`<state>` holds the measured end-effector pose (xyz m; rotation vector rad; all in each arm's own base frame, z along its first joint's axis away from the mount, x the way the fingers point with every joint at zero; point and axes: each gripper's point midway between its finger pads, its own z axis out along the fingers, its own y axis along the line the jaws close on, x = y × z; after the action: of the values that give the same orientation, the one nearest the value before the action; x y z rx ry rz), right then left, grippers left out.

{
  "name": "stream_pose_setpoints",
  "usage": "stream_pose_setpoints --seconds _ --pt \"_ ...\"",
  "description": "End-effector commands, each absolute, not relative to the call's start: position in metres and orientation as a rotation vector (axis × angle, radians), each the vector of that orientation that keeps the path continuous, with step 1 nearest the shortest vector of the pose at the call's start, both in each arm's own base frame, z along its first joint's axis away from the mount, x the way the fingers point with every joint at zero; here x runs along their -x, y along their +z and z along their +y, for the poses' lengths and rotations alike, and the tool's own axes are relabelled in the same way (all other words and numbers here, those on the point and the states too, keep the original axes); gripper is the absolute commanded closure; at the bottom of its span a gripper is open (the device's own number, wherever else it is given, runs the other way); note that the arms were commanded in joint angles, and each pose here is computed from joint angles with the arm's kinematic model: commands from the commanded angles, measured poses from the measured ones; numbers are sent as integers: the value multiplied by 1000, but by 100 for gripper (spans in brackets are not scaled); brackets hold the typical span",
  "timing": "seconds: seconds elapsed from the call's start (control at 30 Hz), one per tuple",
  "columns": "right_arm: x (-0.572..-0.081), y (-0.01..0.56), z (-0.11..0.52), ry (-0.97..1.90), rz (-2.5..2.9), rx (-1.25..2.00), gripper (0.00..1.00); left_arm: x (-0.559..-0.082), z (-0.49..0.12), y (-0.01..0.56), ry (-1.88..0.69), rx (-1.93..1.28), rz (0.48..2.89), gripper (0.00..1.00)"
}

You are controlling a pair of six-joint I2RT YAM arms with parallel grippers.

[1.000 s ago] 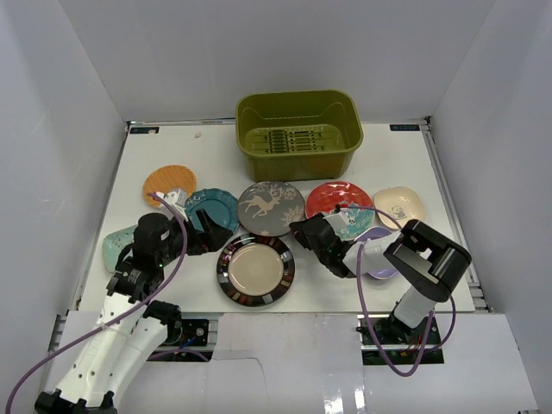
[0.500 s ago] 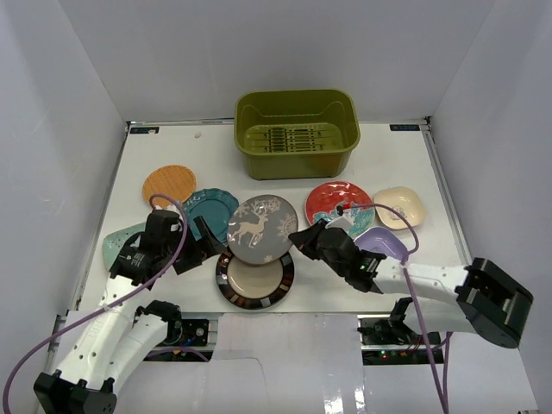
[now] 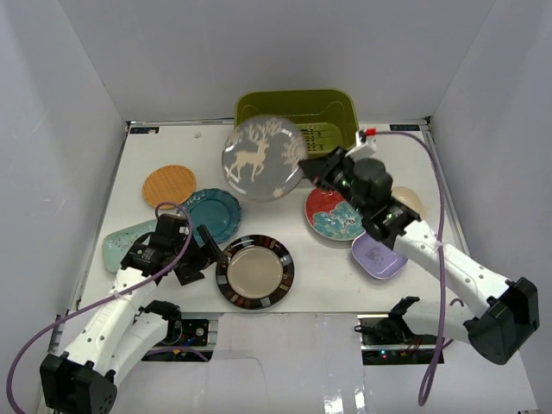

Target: Place the plates into the plastic bin on the countertop

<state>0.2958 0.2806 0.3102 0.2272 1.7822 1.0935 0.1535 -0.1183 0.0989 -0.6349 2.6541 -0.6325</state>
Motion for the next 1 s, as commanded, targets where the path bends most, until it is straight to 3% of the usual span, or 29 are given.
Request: stream_pose_setpoints --seconds 0.0,0.13,0.17,0.33,0.47,0.97 --pt "-334 432 272 1241 1465 -173 92 -159 -121 88 -649 670 2624 2" --pt "-403 441 261 1130 1499 -172 92 -156 -125 72 -666 692 2662 2" --pt "-426 417 267 1112 1563 -168 92 -159 -125 73 -663 682 2657 2" --pt "-486 423 260 1042 1554 -152 92 -165 -124 72 -648 707 2634 2" --pt "-531 383 263 952 1664 -122 92 -167 -124 68 -646 717 2635 4" --pt "-583 243 248 733 1938 -131 92 -175 -129 37 -627 728 2680 6"
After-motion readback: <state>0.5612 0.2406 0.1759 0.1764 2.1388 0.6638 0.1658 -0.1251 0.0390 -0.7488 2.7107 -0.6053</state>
